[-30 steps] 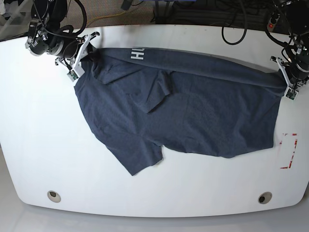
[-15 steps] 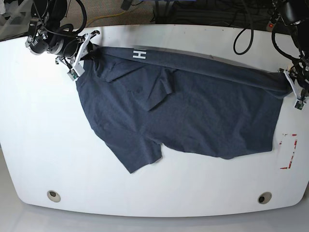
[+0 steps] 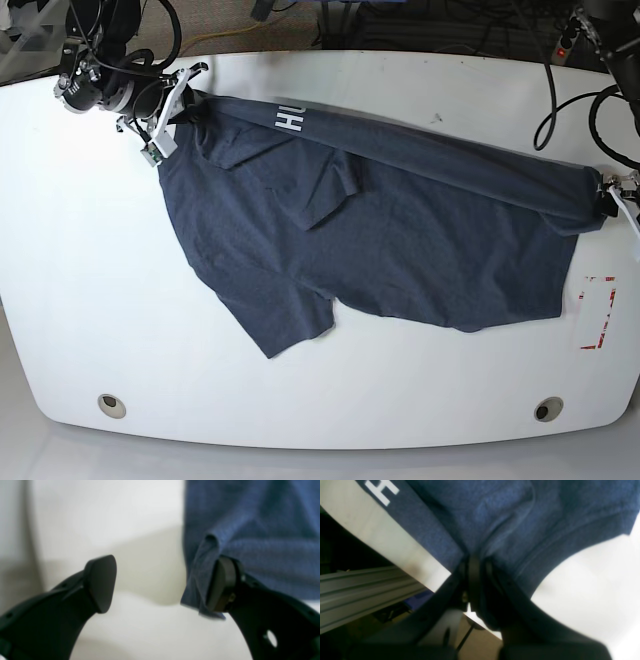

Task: Fold the T-shirt properly
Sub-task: 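Release and regrasp the shirt edge with the left gripper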

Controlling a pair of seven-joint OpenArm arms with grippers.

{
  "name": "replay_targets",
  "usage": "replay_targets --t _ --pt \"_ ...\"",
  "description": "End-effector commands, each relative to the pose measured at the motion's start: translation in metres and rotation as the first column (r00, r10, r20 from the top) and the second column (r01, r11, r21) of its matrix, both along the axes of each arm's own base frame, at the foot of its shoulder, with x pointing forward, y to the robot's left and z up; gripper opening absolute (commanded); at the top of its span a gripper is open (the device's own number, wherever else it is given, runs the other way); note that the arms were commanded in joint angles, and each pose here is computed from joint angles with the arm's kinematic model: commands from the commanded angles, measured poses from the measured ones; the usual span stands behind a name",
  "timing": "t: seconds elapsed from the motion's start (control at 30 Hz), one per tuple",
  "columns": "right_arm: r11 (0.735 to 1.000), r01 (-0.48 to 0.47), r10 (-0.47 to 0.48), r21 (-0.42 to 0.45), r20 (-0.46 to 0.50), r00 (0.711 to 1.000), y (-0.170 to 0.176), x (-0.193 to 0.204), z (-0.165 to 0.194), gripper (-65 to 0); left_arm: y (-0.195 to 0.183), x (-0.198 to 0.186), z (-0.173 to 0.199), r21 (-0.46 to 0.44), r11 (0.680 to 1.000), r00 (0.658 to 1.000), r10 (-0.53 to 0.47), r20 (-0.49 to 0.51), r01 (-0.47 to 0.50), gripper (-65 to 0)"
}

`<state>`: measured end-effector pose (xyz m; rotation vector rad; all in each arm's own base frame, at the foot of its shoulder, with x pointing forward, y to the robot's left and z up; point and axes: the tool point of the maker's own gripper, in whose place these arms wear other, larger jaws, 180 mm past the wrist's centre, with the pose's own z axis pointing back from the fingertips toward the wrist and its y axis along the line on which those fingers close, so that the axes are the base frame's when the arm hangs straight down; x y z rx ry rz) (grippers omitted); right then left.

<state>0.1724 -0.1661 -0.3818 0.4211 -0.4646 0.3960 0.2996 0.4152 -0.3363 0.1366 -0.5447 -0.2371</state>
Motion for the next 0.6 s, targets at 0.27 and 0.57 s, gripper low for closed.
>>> replay_targets --t 0.27,0.57 --pt "1.0 0.007 -0.007 0.021 0.044 0.999 0.002 0.005 0.008 -65.0 0.0 0.014 0.019 -0.33 0.943 0.993 0.078 0.085 -0.046 -15.7" --pt "0.999 0.03 -0.03 0.036 0.005 1.0 -0.001 -0.003 -0.003 -65.0 -0.019 0.012 0.025 -0.458 0.889 0.996 0.065 0.065 -0.028 -15.7"
